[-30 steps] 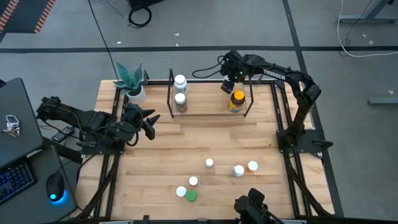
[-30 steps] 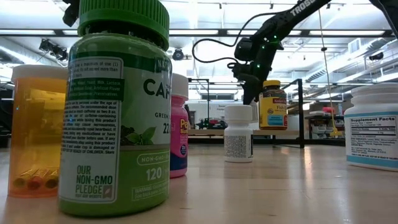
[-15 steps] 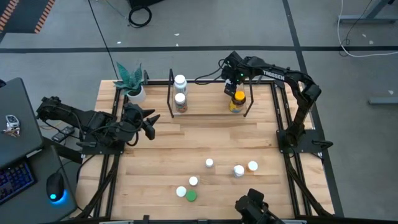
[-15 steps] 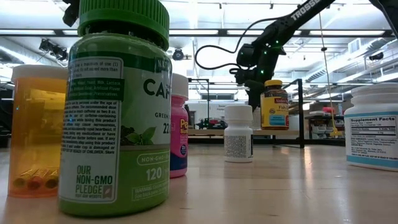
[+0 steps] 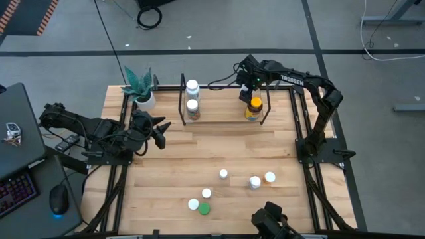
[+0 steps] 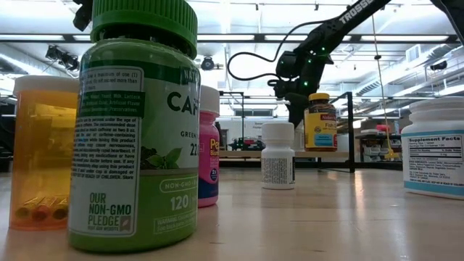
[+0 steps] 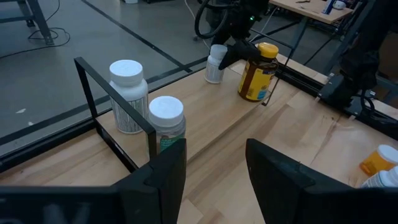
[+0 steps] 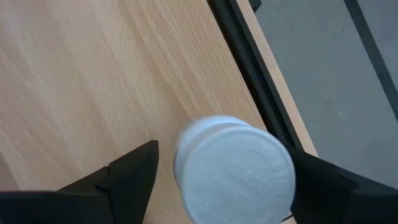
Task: Pick and place medicine bottles onto shelf by color
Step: Put the large white pill bottle on the shelf
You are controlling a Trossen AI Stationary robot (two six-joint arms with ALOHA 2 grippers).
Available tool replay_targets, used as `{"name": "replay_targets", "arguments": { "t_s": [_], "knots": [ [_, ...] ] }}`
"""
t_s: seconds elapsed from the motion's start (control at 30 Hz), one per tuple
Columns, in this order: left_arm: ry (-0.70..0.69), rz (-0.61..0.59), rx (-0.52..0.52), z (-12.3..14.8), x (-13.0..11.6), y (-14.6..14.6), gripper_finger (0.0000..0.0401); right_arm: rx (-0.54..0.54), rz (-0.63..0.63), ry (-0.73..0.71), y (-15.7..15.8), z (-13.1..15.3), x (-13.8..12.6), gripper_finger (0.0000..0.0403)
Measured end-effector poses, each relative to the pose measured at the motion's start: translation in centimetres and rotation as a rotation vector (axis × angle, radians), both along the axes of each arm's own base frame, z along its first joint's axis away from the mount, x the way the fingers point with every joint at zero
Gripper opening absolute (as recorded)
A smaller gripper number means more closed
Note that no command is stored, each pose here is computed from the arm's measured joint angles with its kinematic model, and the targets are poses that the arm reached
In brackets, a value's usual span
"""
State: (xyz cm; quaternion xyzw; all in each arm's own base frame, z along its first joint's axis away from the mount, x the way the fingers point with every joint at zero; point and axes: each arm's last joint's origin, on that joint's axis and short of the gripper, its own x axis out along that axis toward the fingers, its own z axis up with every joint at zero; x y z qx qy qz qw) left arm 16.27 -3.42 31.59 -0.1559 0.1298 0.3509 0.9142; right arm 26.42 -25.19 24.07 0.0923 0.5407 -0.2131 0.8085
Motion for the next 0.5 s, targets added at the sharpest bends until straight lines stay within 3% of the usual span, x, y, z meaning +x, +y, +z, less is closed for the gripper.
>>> {"name": "replay_targets", "arguments": {
  "t_s": [0.5],
  "knots": [
    [0.001,0.000,0.001,0.0,0.0,0.0,0.0174,0.006,-0.054,-0.027,0.0,1.5,0.3,0.0335]
  ]
}}
